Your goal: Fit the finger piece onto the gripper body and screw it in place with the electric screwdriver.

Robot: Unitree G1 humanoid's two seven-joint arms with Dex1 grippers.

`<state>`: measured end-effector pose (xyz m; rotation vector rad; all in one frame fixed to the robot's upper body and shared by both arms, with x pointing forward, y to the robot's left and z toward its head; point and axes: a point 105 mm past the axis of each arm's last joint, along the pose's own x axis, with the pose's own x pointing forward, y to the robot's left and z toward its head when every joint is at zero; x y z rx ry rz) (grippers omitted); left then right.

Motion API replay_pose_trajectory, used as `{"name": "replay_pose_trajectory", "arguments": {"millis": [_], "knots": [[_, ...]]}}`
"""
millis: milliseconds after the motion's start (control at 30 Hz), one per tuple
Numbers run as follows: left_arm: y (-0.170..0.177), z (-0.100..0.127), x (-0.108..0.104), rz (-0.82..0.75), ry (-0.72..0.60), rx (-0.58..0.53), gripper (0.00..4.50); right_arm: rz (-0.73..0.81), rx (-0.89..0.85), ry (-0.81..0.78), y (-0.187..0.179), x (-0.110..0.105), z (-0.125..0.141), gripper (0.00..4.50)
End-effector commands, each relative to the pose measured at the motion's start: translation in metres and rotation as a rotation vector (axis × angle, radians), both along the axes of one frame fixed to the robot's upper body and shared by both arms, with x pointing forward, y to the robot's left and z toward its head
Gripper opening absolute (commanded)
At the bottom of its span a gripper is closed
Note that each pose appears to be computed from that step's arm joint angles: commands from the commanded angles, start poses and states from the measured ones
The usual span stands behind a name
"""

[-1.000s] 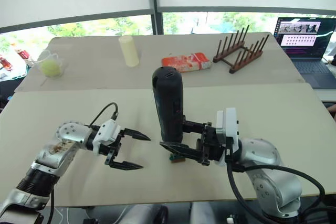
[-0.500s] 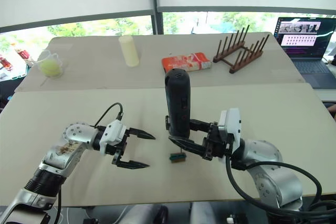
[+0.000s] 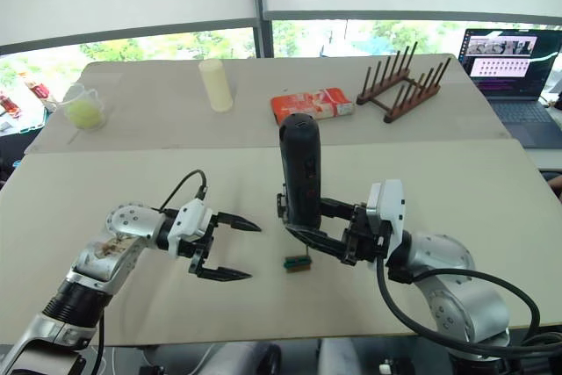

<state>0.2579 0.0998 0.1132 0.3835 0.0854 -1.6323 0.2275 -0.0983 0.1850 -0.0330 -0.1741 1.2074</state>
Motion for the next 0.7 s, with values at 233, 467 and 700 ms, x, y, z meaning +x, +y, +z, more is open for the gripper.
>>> {"name": "replay_pose_trajectory", "arguments": {"millis": [233, 467, 700], "knots": [[-0.0024, 0.0075, 0.0011, -0.012, -0.043, -0.007, 4.50, 0.024, 0.029, -0.064, 0.0013, -0.0059, 0.0114, 1.90], [-0.0016, 0.0061, 0.0011, -0.013, -0.044, -0.004, 4.50, 0.024, 0.025, -0.069, 0.0008, -0.0044, 0.0117, 1.90], [-0.0037, 0.0064, 0.0019, -0.017, -0.047, -0.003, 4.50, 0.025, 0.019, -0.065, 0.0004, -0.0044, 0.0090, 1.90]]}}
